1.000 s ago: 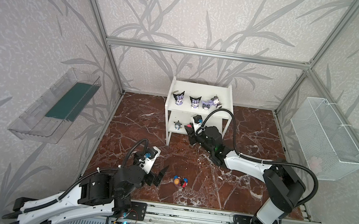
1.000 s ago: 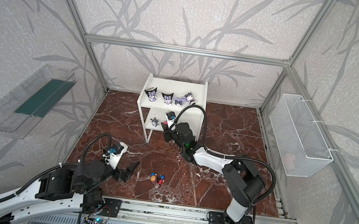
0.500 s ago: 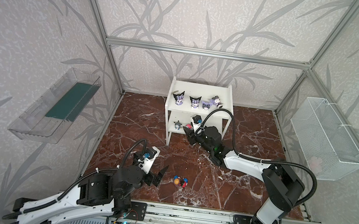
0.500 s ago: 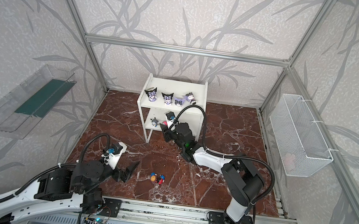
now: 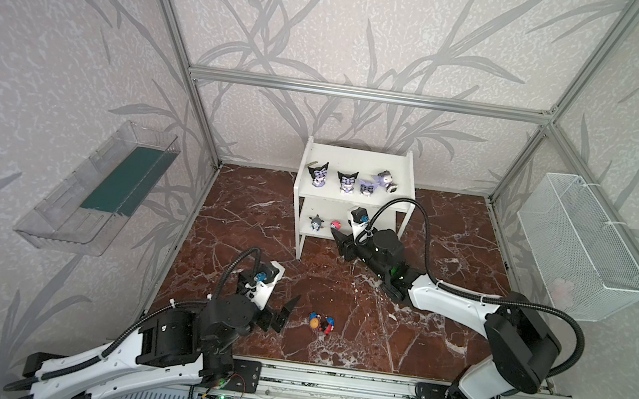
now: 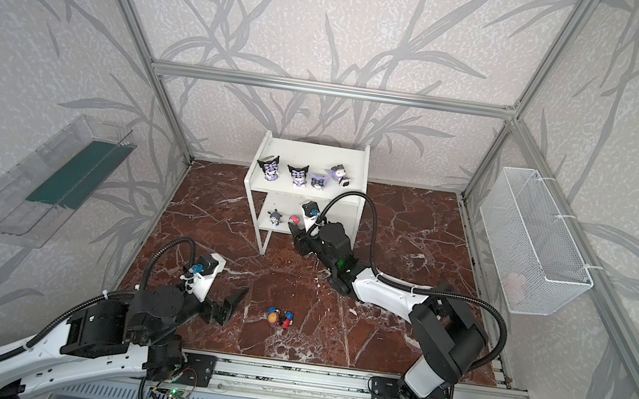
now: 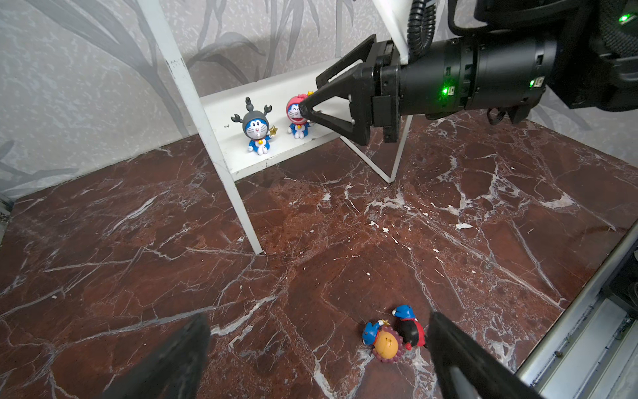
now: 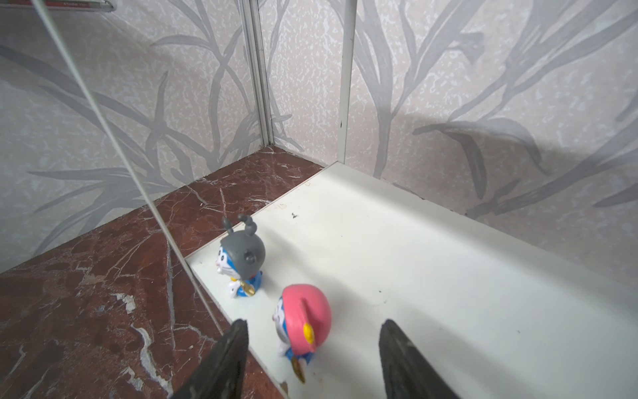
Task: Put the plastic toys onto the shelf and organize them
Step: 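Lower the pink Doraemon beside the grey Doraemon and open the right gripper, then draw the open right gripper back from the shelf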
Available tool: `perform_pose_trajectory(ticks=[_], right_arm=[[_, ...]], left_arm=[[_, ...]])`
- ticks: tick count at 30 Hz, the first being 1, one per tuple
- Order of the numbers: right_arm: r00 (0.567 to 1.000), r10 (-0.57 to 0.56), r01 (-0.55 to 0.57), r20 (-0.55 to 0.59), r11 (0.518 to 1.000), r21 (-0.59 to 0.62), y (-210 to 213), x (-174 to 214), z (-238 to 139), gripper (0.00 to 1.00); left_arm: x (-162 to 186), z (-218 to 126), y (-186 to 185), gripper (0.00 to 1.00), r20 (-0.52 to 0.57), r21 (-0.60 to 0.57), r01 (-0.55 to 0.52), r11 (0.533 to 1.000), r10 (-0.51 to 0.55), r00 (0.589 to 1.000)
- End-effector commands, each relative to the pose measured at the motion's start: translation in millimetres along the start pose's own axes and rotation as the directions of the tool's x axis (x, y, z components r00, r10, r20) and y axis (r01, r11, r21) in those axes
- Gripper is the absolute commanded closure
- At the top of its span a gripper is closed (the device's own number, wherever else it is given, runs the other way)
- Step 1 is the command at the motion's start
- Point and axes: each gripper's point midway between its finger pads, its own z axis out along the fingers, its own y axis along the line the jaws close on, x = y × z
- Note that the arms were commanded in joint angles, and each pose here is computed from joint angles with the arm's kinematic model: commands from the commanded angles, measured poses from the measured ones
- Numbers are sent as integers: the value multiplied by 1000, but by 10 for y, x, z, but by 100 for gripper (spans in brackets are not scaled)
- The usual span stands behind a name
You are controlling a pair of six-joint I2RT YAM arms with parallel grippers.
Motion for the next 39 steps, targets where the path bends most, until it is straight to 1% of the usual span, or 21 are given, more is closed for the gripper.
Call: perform_pose_trajectory(ticks=[1, 5, 22, 39], right_arm=[[1000, -1, 0, 19, 1000, 18, -53, -81, -155, 37], [1000, -9, 9, -6, 1000, 27, -72, -29, -193, 35], [999, 8, -5, -46, 998, 63, -179, 67, -48, 35], [999, 19, -15, -46, 996, 87, -288, 49, 32, 35]], left_arm=[[-39, -14, 11, 1, 16, -2, 10, 1000, -10, 1000], [-41, -18, 5, 1, 17, 4, 12, 1000, -12, 1000], [-55, -40, 14, 1, 29, 8, 20, 1000, -20, 999], [-57, -34, 9, 1, 29, 8, 15, 1000, -15, 999]])
